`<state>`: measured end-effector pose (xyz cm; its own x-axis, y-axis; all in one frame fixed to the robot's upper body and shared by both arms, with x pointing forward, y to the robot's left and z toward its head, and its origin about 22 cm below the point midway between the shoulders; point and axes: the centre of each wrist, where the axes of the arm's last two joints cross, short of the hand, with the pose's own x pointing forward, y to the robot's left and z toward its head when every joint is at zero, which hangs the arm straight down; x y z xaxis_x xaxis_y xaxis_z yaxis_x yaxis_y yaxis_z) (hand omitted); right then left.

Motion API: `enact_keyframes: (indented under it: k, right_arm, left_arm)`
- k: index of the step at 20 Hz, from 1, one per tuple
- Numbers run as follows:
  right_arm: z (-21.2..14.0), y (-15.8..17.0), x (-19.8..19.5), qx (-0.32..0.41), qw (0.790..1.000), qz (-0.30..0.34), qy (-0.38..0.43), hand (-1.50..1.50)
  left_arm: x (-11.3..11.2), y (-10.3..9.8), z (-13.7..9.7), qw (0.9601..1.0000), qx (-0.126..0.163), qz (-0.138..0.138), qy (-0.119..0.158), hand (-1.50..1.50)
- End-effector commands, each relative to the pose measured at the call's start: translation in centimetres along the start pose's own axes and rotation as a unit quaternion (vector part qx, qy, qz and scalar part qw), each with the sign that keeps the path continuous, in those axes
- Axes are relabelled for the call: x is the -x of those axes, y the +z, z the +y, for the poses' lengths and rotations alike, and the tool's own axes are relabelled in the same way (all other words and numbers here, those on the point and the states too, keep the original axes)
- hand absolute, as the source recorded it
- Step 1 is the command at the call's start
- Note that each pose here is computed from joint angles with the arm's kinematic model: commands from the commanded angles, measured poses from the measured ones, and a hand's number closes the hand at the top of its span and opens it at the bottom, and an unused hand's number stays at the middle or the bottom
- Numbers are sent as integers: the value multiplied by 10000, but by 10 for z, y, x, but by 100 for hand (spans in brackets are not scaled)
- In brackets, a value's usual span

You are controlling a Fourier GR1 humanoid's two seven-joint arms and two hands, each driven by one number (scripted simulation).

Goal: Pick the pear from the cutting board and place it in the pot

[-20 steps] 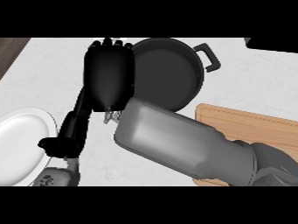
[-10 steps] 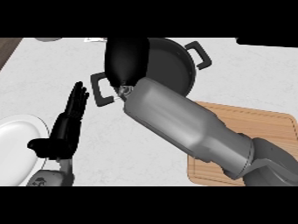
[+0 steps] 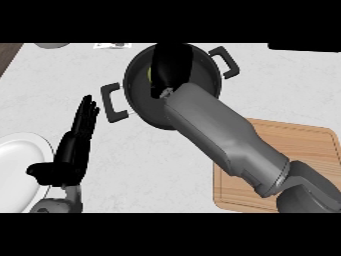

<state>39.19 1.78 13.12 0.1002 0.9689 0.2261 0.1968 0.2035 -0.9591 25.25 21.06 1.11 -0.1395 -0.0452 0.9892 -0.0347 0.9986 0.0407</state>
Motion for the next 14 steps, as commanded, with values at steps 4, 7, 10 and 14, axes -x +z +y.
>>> enact_keyframes:
  k: [4, 7, 10, 14]
  right_arm:
    - [38, -17, 46, -590, 9940, 848, -370, 150]
    - [53, -13, 59, -1008, 9838, 1481, -32, -150]
    - [57, -13, 65, -1414, 9828, 1121, -386, -150]
    - [47, -16, 62, -849, 9835, 564, -1492, -150]
  left_arm:
    - [2, 9, 2, 9999, 80, -79, -15, 0]
    - [14, 4, -1, 10000, 20, -37, -15, 0]
    - [7, 7, -3, 10000, -31, -33, 50, 0]
    - [0, 2, 2, 9999, -74, -12, -70, 0]
